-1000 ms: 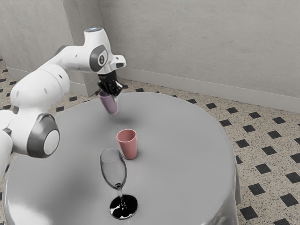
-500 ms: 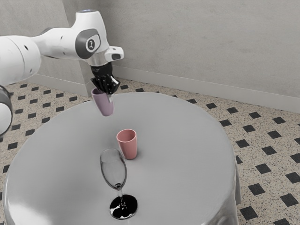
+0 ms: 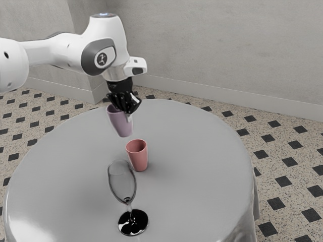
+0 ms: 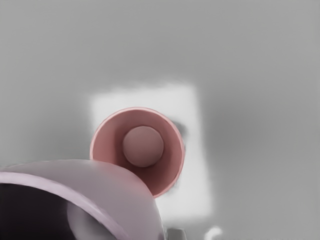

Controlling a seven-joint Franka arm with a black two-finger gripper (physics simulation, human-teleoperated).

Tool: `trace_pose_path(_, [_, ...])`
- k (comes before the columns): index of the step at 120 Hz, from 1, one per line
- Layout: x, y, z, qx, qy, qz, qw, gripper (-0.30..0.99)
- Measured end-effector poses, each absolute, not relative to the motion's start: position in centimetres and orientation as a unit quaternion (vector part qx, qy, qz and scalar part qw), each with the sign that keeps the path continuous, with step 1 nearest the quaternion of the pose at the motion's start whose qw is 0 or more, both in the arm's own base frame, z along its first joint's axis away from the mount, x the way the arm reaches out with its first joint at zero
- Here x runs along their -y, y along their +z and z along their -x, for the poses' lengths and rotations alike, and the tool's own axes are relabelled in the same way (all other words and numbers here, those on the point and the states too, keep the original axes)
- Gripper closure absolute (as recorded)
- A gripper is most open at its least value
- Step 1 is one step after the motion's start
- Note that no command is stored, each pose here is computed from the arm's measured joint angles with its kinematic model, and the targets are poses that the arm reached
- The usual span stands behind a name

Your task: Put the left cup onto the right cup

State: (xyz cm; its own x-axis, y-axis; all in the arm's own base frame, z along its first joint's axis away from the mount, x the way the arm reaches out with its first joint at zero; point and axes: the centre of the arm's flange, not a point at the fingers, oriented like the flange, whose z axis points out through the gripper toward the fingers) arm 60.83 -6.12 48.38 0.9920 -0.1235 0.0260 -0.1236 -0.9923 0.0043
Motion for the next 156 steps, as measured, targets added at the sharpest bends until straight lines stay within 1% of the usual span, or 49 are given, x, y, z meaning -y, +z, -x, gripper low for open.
trace_pose_path(30, [8.2,47.3,-60.8,0.055,0.022,-0.998,0.003,0.78])
trace_pose_path(58, [8.4,43.7,-62.8,0.040,0.010,-0.999,-0.001,0.78])
trace_pose_path(96, [8.0,41.1,-63.6,0.025,-0.002,-1.000,-0.010,0.78])
trace_pose_path(143, [8.0,37.8,-64.7,0.013,-0.010,-1.000,-0.010,0.78])
trace_pose_path(148, [7.9,37.5,-64.8,0.011,-0.010,-1.000,-0.009,0.76])
trace_pose_path(156, [8.0,37.3,-64.8,0.009,-0.008,-1.000,-0.006,0.61])
